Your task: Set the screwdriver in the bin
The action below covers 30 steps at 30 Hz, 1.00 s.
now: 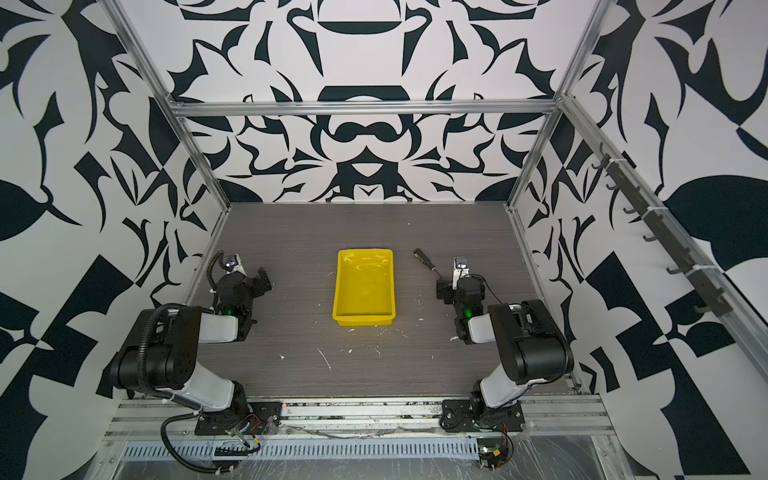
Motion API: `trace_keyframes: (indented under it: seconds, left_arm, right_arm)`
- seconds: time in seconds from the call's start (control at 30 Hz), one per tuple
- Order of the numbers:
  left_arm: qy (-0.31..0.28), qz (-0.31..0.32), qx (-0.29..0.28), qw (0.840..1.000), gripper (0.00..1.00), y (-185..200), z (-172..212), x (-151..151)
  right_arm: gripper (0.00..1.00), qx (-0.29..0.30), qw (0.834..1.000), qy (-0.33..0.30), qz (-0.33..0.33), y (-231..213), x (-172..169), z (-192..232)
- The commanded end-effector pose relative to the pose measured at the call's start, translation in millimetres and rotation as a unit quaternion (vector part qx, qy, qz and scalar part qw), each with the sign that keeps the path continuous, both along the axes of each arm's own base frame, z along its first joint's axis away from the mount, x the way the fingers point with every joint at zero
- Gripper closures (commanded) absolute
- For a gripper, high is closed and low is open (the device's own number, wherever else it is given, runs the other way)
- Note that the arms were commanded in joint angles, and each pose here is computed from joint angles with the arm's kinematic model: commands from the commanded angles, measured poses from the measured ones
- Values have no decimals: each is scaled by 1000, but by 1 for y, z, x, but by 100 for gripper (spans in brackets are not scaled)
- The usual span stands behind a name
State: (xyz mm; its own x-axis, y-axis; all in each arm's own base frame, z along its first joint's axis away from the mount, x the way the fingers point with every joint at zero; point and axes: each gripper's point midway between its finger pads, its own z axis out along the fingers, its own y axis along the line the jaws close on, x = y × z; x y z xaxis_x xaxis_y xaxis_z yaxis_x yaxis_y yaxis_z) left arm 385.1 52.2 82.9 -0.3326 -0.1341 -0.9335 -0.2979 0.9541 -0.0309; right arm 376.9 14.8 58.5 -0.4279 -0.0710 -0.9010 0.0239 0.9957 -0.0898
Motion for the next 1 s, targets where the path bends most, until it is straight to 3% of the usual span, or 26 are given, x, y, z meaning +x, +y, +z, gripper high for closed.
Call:
trace_keyframes:
  seconds: [0.0, 0.17, 0.4, 0.47, 0.57, 0.7, 0.9, 0.97]
  left_arm:
    - [-22, -22, 12, 999, 0, -10, 14, 4]
    - [-12, -30, 25, 999, 1, -20, 42, -6]
    - [28, -58, -26, 998, 0, -55, 111, -41]
    - [41, -73, -73, 994, 0, -65, 109, -59]
    - [65, -131, -96, 985, 1, -84, 91, -78]
    - [49, -116, -113, 986, 1, -81, 91, -84]
    - [80, -17, -120, 989, 1, -52, 75, -93]
    - [83, -27, -127, 988, 0, -56, 75, -91]
  right_arm:
    - [0, 4, 999, -50, -8, -2, 4, 28]
    - [0, -5, 995, -81, -51, -13, -13, 54]
    - [0, 0, 996, -51, -77, -17, -12, 59]
    - [0, -2, 995, -48, -84, -20, -11, 56]
    - [0, -9, 995, -38, -90, -21, -7, 50]
    - [0, -7, 996, -33, -80, -18, -6, 50]
    - [0, -45, 992, -44, -108, -18, -26, 86]
    - [0, -13, 993, -27, -111, -13, -38, 108]
